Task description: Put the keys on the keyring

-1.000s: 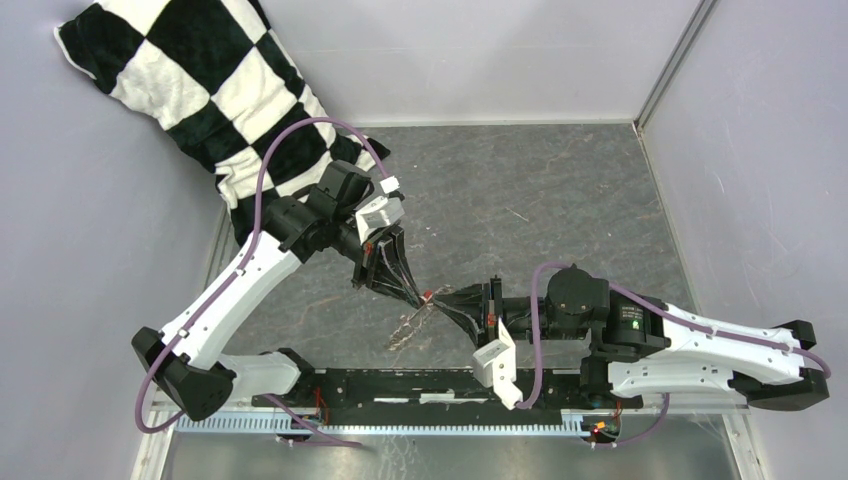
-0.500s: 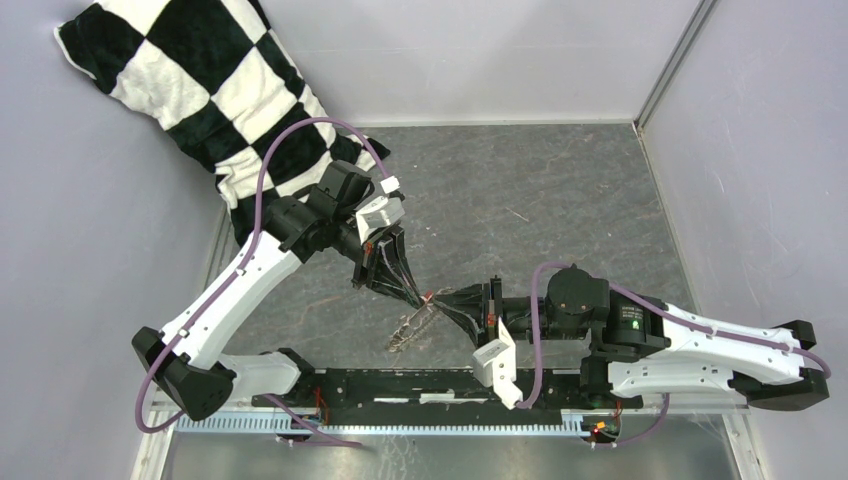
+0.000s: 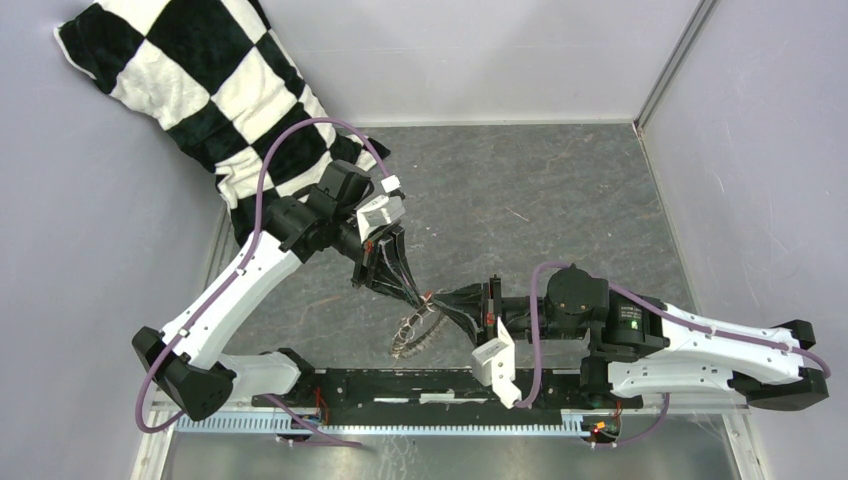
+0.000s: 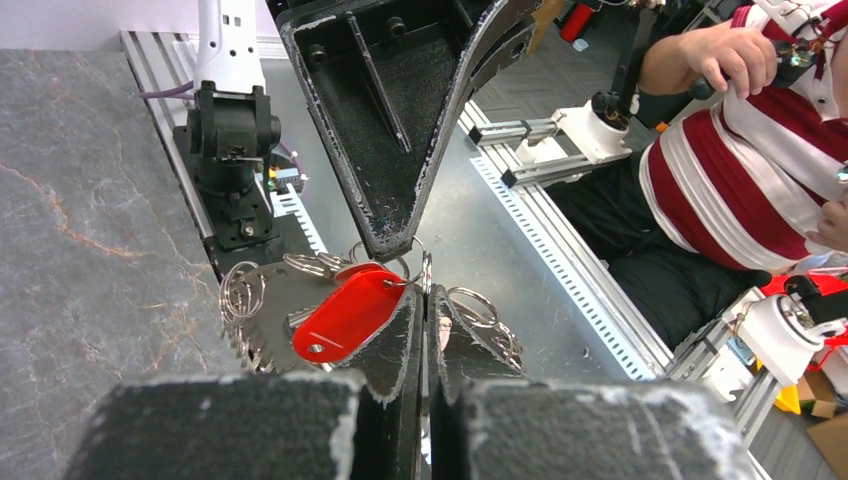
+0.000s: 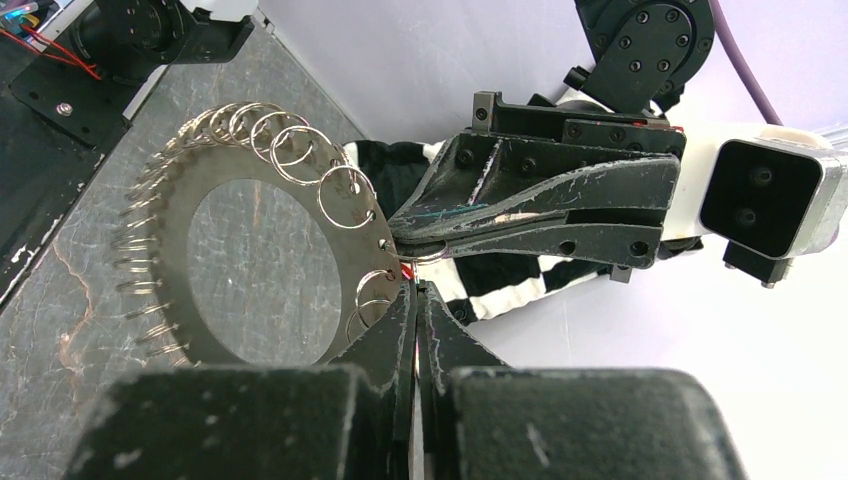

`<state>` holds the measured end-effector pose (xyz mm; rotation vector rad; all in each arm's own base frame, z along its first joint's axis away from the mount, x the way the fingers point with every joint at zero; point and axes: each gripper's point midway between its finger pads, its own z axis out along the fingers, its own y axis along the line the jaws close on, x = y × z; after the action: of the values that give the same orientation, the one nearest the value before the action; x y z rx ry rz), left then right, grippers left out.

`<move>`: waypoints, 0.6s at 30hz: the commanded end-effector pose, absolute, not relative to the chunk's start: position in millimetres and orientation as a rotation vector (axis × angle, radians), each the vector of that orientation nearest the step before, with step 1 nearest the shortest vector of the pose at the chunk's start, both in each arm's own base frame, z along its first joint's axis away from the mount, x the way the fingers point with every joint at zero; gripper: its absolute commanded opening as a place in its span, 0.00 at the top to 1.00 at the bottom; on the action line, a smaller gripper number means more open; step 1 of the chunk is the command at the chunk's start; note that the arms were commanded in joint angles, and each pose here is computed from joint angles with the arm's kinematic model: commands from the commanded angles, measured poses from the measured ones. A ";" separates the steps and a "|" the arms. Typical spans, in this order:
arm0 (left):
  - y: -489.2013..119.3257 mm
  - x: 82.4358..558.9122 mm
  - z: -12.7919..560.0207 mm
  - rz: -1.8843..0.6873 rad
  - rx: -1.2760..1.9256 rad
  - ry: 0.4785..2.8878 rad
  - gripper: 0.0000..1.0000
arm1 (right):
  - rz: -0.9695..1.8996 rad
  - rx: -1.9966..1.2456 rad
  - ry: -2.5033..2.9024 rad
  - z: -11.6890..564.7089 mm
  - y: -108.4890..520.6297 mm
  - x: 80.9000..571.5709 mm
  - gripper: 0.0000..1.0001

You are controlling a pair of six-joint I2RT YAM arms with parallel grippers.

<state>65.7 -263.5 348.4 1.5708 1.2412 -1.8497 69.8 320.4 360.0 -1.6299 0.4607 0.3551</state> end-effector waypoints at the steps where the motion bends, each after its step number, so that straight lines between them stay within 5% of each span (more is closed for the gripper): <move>1: -258.9 58.6 361.6 -1.914 1.565 1.173 0.98 | 0.370 -1.550 0.436 384.5 323.9 68.0 0.99; 18: -259.0 58.9 358.8 -1.907 1.563 1.194 0.98 | 0.333 -1.507 0.469 390.7 325.1 77.9 0.99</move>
<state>67.0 -263.1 347.0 1.5600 1.2594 -1.8581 75.1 321.9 360.5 -1.6157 0.4877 0.3326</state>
